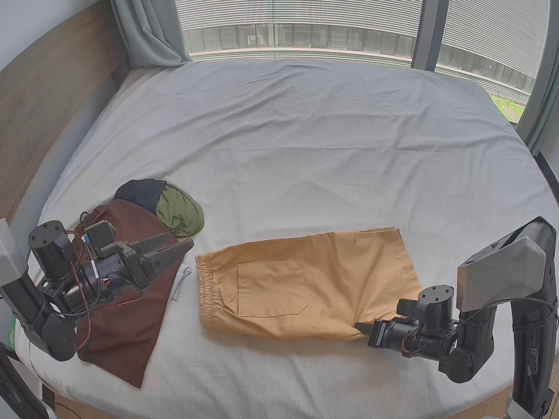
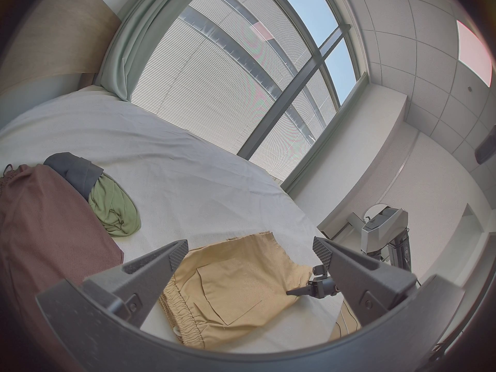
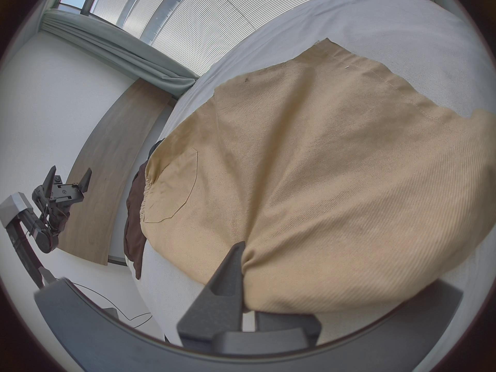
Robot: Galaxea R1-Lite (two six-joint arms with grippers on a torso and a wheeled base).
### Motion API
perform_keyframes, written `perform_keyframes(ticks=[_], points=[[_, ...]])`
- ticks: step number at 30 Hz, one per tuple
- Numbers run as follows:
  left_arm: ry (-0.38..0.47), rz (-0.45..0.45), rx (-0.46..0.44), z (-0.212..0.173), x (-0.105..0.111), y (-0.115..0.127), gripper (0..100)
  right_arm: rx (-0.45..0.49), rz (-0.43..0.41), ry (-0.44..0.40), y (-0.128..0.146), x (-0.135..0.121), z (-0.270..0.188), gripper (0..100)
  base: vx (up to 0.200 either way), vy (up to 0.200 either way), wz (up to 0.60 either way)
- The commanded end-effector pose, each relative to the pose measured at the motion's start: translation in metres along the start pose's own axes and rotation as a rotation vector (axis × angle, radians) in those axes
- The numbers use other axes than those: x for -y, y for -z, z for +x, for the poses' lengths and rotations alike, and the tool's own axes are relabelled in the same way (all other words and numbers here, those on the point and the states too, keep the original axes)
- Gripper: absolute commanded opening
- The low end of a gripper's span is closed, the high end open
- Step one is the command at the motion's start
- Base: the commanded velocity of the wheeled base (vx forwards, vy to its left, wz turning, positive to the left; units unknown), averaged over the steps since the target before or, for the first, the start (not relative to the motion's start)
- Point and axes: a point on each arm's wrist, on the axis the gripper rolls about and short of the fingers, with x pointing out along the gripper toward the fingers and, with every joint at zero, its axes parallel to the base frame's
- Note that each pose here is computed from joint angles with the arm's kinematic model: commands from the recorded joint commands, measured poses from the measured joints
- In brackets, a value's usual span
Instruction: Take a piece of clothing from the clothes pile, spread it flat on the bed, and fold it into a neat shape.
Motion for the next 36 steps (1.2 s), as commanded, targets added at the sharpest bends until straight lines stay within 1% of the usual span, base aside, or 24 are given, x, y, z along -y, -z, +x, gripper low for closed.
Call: perform_keyframes(ticks=[1,7,8,24,36], points=[[0.006,0.005,0.005,-0.001,0.001,-0.002,100,-0.015,0.001,0.008,0.004,0.002,0.001,0,0.000,0.000,0.00],[0.014,0.007,0.004,0.001,0.002,-0.002,100,-0.010,0.002,0.007,0.002,0.003,0.002,0,0.000,0.000,0.00],[0.014,0.007,0.004,0.001,0.002,-0.002,100,-0.010,0.001,0.009,0.002,0.003,0.002,100,0.000,0.000,0.00],[0.016,0.005,-0.002,0.001,0.002,-0.001,100,-0.031,-0.008,0.008,0.007,-0.002,-0.007,100,0.000,0.000,0.00],[0.010,0.004,-0.002,0.001,-0.001,0.000,100,-0.066,-0.085,-0.067,0.014,-0.031,-0.035,100,0.000,0.000,0.00]])
